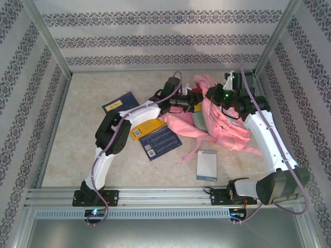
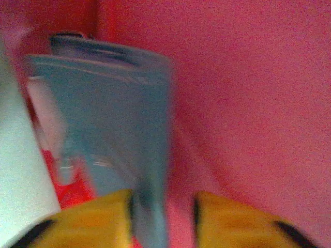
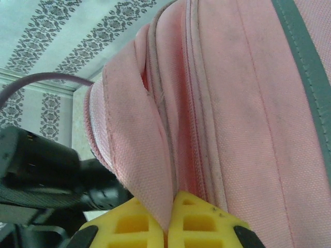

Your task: Pack the student bag

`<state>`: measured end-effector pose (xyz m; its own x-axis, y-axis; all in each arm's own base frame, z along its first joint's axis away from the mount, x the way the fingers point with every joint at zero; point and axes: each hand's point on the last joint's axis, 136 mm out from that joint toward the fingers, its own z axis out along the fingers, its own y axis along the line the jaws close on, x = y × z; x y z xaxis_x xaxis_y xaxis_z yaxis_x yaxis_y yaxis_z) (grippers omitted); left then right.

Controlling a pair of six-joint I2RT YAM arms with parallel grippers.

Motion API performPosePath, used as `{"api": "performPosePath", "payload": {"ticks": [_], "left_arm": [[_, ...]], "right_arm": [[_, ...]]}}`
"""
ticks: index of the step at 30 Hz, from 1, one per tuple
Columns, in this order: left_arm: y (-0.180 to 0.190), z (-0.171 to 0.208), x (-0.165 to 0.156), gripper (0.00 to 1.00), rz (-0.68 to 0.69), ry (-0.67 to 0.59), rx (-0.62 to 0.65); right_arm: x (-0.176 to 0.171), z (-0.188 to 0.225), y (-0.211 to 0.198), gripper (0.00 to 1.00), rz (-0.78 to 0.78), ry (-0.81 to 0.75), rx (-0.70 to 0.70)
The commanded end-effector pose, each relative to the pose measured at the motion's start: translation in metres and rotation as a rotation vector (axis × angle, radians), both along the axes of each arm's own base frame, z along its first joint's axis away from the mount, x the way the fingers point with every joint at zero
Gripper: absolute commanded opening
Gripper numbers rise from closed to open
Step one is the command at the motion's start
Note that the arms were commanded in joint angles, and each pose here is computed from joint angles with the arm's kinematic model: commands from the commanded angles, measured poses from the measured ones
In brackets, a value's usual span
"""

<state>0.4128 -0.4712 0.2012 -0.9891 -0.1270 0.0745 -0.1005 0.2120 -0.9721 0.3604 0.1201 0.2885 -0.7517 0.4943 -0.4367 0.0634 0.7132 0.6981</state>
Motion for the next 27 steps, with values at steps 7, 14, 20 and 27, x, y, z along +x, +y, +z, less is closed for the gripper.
{"api": "performPosePath", "payload": {"ticks": [7,14,20,27], "left_arm": [[-0.007,0.010,-0.013,0.73,-0.075,-0.047,-0.038],[0.045,0.045,-0.009,0.76,-0.032,-0.146,-0.004],[0.102,0.067,-0.021,0.76,0.009,-0.225,0.078],[0.172,0.043,-0.030,0.76,0.118,-0.171,0.152]], "right_arm": [[0.007,0.032,-0.010,0.00,-0.045,-0.132,0.051],[0.005,0.007,-0.043,0.00,-0.152,-0.061,-0.120],[0.010,-0.008,-0.052,0.00,-0.143,-0.053,-0.221],[0.027,-0.034,-0.016,0.00,0.129,-0.103,-0.445]]}}
